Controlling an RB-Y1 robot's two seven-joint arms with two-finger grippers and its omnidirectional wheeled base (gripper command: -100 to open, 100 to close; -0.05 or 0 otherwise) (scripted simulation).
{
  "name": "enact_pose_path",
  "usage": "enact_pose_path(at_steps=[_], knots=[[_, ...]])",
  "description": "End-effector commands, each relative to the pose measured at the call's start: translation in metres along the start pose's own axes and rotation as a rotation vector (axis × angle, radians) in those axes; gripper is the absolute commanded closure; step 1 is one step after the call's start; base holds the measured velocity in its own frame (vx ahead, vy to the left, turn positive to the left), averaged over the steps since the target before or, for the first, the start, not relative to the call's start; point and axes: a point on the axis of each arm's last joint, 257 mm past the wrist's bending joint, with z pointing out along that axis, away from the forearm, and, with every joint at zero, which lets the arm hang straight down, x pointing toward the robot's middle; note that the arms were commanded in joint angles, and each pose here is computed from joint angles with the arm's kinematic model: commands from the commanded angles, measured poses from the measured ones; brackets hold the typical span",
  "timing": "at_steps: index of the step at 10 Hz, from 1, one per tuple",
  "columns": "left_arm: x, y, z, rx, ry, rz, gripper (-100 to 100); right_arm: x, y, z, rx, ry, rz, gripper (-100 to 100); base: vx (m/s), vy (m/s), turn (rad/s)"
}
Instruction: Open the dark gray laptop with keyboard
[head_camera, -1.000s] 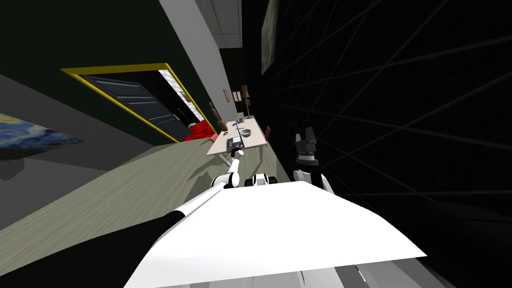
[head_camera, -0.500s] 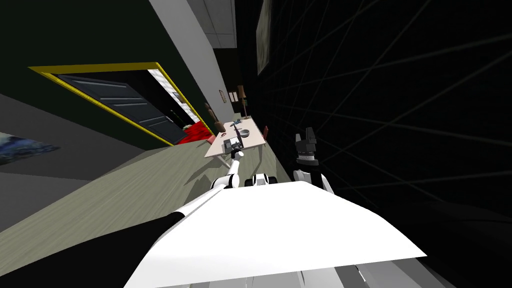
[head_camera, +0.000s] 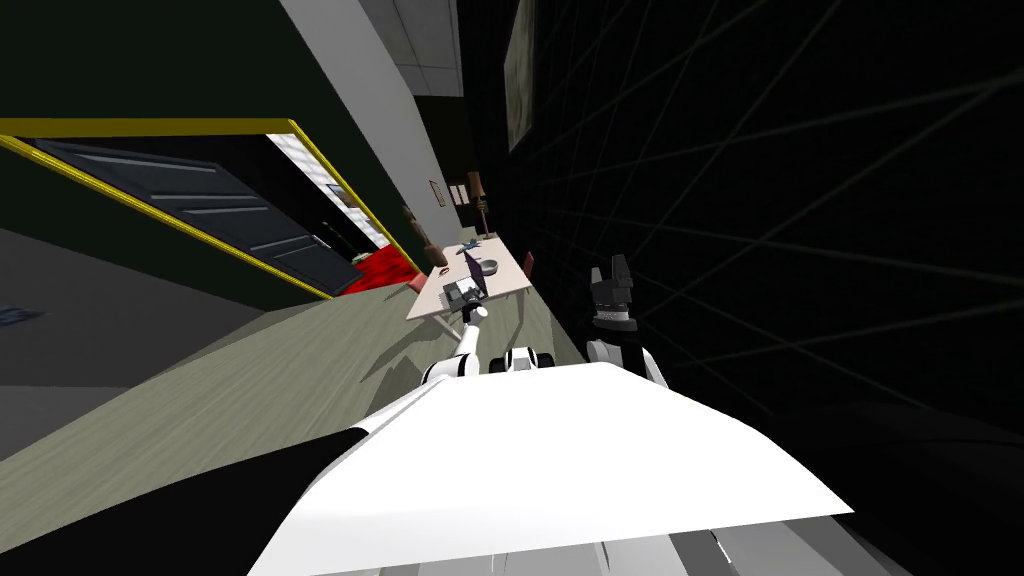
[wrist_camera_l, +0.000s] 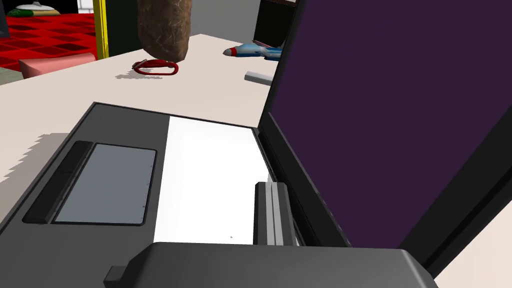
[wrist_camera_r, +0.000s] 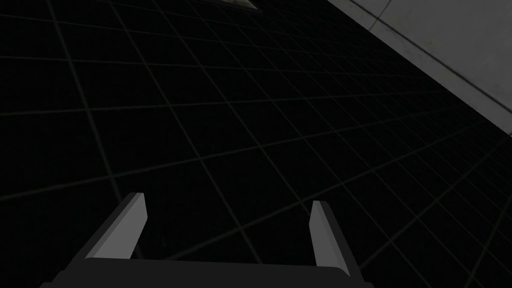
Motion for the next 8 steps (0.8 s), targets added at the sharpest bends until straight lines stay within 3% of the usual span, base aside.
enact_pose_path(at_steps=[1,3,4,5,8], knots=[[-0.003,-0.011,-0.006,0.024,0.012,-0.071,100,0.0,0.0,0.0,0.0,0.0,0.0,0,0.001,0.05,-0.075],[-0.007,-0.023,-0.015,0.053,0.027,-0.145,100,0.0,0.0,0.0,0.0,0.0,0.0,0,0.006,0.091,-0.163],[-0.007,-0.019,-0.014,0.043,0.021,-0.119,100,0.0,0.0,0.0,0.0,0.0,0.0,0,-0.004,0.051,-0.029],[0.005,-0.044,-0.005,0.06,0.048,-0.086,-100,0.0,0.0,0.0,0.0,0.0,0.0,0,0.006,-0.005,0.016],[0.03,-0.09,0.009,0.093,0.091,-0.011,-100,0.0,0.0,0.0,0.0,0.0,0.0,0,0.022,-0.056,0.019]])
